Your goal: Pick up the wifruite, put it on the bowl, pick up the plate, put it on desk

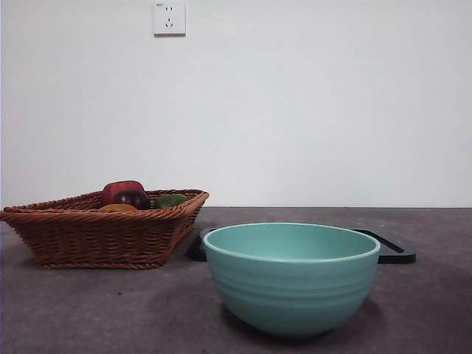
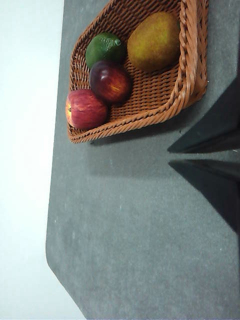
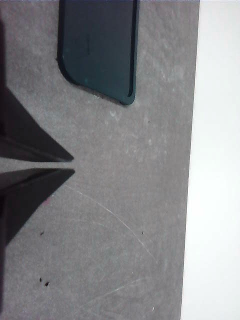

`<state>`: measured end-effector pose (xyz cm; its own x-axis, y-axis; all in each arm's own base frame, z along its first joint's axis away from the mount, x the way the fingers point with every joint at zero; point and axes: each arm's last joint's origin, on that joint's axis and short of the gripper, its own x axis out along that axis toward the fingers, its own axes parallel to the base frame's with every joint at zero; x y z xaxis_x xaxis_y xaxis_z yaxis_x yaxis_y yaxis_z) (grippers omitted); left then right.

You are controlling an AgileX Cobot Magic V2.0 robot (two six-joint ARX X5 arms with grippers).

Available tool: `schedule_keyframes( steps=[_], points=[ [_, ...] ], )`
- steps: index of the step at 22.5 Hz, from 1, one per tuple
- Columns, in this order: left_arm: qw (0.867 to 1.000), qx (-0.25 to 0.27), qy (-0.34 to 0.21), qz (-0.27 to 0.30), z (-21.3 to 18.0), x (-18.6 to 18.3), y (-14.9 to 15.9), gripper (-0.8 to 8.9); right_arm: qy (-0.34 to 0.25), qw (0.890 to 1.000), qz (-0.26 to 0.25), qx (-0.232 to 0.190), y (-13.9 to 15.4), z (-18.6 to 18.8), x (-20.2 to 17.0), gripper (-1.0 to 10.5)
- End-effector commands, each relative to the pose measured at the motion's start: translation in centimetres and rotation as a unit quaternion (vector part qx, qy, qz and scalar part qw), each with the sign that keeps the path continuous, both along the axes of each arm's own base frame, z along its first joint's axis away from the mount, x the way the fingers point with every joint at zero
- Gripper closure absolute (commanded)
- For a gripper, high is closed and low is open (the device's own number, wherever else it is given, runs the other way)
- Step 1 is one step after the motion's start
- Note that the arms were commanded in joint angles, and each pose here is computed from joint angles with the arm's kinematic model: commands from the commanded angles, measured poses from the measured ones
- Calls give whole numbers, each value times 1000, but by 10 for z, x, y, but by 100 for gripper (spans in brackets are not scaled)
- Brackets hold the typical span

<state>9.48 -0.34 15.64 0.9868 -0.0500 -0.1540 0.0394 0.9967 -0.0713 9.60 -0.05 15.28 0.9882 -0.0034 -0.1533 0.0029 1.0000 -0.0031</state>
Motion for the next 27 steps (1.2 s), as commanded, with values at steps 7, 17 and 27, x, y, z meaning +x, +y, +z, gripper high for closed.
schedule_keyframes(
  steps=[7, 17, 27],
  points=[
    [1000, 3, 12, 2, -7, 1, 0, 795, -6, 1000, -1, 5, 0, 0, 0, 930],
    [1000, -15, 9, 4, -5, 0, 0, 797, -5, 998, 30, 62, 2, 1, 0, 935],
    [994, -109, -1, -1, 6, -1, -3, 797, -34, 987, 36, 151, 5, 29, -6, 936]
  ],
)
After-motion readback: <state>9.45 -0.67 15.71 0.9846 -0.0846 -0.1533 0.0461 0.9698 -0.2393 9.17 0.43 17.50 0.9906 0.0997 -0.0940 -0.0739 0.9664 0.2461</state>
